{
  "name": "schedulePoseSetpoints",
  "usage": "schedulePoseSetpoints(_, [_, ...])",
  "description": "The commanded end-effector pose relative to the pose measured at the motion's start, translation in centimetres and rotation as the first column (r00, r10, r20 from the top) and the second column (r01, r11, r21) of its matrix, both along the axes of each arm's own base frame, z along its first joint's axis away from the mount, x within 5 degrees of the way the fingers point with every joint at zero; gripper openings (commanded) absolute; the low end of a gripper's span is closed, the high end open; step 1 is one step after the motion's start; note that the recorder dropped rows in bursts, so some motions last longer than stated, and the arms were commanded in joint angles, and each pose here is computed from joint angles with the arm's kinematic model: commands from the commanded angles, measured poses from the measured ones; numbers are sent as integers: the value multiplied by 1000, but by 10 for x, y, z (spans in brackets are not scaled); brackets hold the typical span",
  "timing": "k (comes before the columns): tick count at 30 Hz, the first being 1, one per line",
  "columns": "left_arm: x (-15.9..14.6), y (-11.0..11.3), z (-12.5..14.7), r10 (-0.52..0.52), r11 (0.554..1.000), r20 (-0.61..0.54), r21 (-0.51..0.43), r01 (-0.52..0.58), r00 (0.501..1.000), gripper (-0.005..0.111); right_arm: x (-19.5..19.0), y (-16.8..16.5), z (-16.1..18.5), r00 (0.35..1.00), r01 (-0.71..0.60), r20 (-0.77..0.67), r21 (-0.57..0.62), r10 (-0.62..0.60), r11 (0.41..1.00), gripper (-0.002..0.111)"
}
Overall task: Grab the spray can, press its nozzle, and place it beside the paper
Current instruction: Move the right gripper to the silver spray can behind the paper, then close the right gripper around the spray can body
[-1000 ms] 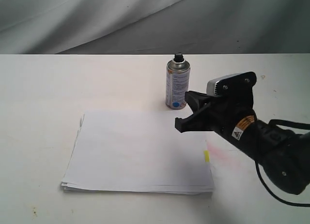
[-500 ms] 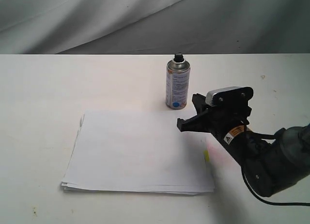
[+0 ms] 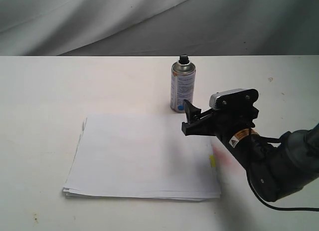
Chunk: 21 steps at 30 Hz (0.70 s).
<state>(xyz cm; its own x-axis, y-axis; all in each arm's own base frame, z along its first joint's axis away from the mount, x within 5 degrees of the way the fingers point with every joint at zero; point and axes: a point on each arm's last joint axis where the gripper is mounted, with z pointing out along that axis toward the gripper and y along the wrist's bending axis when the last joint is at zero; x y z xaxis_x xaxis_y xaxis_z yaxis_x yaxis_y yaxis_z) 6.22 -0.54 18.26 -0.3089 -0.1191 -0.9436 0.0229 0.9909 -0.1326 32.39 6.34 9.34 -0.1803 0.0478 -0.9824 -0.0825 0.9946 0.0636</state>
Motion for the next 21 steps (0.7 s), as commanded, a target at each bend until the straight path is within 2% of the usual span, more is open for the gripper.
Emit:
schedulePoseSetpoints(1, [0, 0, -1, -4, 1000, 0, 6, 4, 1000, 0, 1, 1, 1, 1000, -7, 6, -7, 7, 1000, 79])
schedulePoseSetpoints(10, [0, 0, -1, -4, 1000, 0, 6, 4, 1000, 0, 14, 4, 2, 1000, -14, 22, -30, 15, 999, 79])
schedulePoseSetpoints(21, [0, 0, -1, -4, 1000, 0, 6, 4, 1000, 0, 67, 16, -19, 999, -20, 30, -76, 23, 997, 79])
